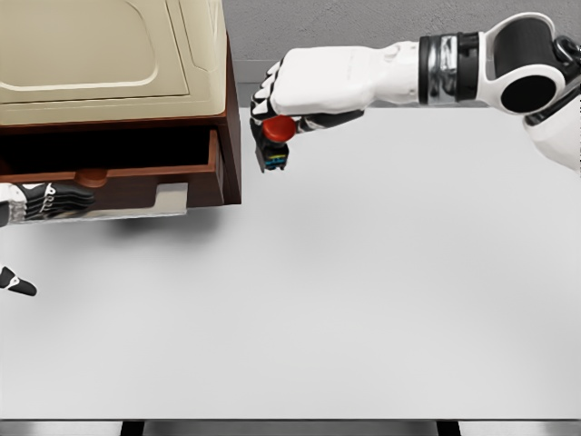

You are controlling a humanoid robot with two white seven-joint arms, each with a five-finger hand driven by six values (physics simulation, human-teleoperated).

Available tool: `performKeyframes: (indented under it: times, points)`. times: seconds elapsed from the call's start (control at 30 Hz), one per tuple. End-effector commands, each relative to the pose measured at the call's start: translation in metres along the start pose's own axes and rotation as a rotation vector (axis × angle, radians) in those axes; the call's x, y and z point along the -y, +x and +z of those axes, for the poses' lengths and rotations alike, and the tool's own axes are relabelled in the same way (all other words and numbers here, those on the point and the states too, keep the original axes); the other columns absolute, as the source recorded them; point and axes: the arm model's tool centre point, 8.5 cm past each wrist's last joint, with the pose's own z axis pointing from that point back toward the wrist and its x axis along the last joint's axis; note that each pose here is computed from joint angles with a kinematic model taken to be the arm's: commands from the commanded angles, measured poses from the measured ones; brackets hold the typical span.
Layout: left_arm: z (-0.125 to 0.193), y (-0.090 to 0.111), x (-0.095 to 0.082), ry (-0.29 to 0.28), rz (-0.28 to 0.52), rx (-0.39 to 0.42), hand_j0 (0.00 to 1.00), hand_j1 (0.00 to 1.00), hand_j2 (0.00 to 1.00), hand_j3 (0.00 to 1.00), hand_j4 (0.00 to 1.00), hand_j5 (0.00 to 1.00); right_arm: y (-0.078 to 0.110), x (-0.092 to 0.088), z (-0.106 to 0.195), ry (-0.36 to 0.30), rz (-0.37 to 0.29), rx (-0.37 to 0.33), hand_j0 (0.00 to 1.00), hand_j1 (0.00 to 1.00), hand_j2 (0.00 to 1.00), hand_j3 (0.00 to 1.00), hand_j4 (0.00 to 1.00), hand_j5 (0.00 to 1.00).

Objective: Open the cabinet drawer with left arm, and place a switch into the drawer with right arm

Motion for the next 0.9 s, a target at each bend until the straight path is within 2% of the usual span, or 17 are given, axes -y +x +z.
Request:
performKeyframes:
  times: [0.0,0.57,0.67,0.77,0.87]
  points:
    - [0.005,-0.004,0.000,-0.003,-0.024,-0.041,1.00,1.00,1.00,1.00,1.00,1.00,0.002,-0.001,-0.008,0.000,-0.015,0.007,0.50,0.50,0.50,0.50,0.50,0.50]
    - [0.010,-0.008,0.003,-0.007,-0.015,-0.061,1.00,1.00,1.00,1.00,1.00,1.00,0.014,0.030,-0.050,-0.007,-0.016,0.011,0.50,0.50,0.50,0.50,0.50,0.50]
    - [0.010,-0.007,0.003,-0.006,-0.016,-0.062,1.00,1.00,1.00,1.00,1.00,1.00,0.011,0.030,-0.061,0.004,-0.025,0.012,0.50,0.50,0.50,0.50,0.50,0.50]
    - [0.012,-0.008,0.003,-0.005,-0.016,-0.067,1.00,1.00,1.00,1.00,1.00,1.00,0.016,0.035,-0.072,0.004,-0.022,0.025,0.50,0.50,0.50,0.50,0.50,0.50]
    - [0.011,-0.011,0.005,-0.011,-0.006,-0.072,1.00,1.00,1.00,1.00,1.00,1.00,0.011,0.034,-0.075,0.009,-0.032,0.016,0.50,0.50,0.50,0.50,0.50,0.50]
